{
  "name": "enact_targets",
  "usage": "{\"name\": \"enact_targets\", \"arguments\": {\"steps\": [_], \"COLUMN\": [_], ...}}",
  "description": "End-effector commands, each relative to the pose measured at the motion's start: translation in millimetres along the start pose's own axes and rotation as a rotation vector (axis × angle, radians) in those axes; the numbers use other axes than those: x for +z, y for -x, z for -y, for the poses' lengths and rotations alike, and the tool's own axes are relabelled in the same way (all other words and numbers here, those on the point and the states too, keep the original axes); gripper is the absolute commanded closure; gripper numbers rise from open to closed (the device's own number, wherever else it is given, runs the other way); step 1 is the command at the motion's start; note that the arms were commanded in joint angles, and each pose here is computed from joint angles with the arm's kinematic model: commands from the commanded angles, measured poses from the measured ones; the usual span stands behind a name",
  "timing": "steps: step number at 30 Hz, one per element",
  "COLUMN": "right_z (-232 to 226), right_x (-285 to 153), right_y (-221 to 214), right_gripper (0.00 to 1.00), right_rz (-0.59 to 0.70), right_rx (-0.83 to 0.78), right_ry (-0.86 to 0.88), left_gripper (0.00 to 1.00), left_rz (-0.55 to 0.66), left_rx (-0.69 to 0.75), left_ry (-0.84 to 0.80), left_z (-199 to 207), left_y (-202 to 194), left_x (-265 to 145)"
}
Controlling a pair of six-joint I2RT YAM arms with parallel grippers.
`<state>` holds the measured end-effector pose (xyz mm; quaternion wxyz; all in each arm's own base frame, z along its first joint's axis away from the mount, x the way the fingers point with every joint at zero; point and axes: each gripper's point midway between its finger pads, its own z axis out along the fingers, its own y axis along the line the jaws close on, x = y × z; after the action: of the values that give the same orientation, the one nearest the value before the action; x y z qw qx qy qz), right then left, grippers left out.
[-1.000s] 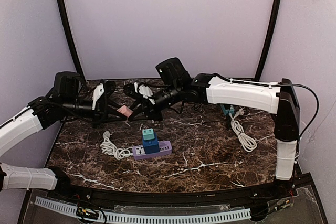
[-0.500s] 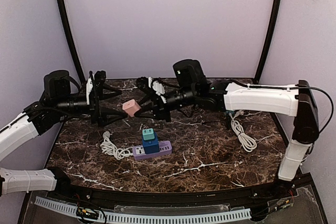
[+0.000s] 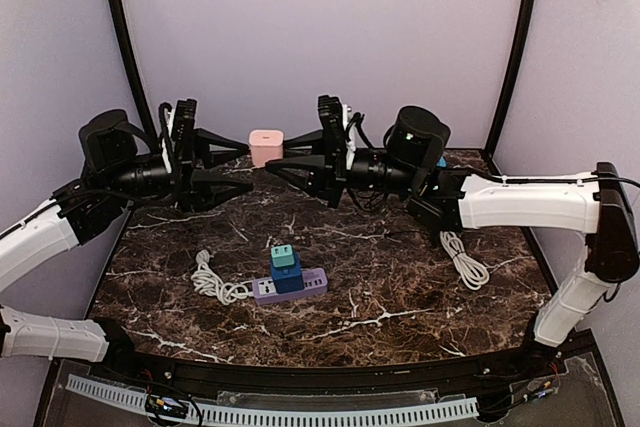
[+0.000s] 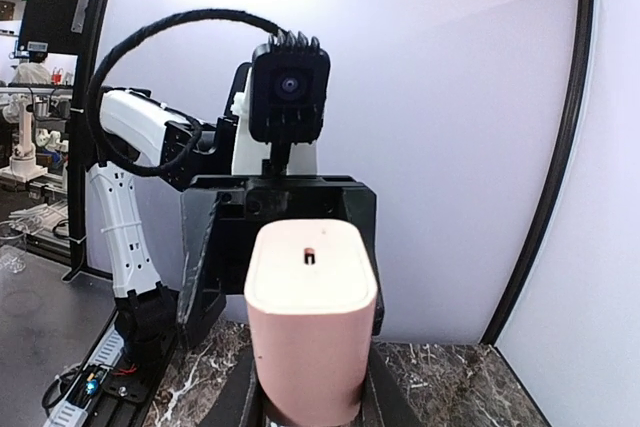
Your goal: Insert the plug
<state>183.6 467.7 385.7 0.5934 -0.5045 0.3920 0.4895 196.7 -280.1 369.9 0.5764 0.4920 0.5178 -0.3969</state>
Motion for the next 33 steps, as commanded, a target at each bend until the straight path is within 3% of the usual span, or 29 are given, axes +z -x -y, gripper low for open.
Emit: {"name": "enact_targets", "arguments": {"steps": [1, 6, 15, 20, 22, 25, 29, 33], "right_z": [1.0, -1.3, -5.3, -5.3, -3.1, 4.5, 9.7, 11.8], "right_x": [0.6, 1.7, 5.7, 11.5, 11.1, 3.7, -15.8, -26.0], "right_y": [9.3, 4.3, -2.5, -7.9, -12.6, -18.7, -22.0, -44.9], "right_gripper": [1.00, 1.00, 1.00, 1.00, 0.68, 0.06, 0.01, 0.01], "right_rz": [0.061, 0.047, 0.016, -0.020, -0.057, -0.124, -0.220, -0.404], "right_rx": [-0.008, -0.009, 0.003, 0.004, -0.012, -0.052, -0.130, -0.121], "right_ry": [-0.002, 0.015, 0.052, 0.075, 0.070, 0.011, -0.059, -0.074], "left_gripper": [0.47, 0.56, 0.97, 0.99, 0.99, 0.99, 0.99, 0.99], "left_rz": [0.093, 0.071, 0.071, 0.062, 0.037, -0.058, -0.215, -0.346], "left_rx": [0.071, 0.048, 0.067, 0.083, 0.090, 0.102, 0.138, 0.271], "left_ry": [-0.059, -0.084, -0.068, -0.045, -0.016, 0.066, 0.047, 0.043], "left_z": [10.9, 14.9, 10.9, 8.5, 4.9, -6.3, -0.4, -3.0], "left_y": [38.9, 28.1, 31.8, 30.4, 25.3, 3.8, -40.9, -73.8], "left_x": [6.1, 13.6, 16.1, 14.7, 13.7, 10.0, 4.7, -0.8]}}
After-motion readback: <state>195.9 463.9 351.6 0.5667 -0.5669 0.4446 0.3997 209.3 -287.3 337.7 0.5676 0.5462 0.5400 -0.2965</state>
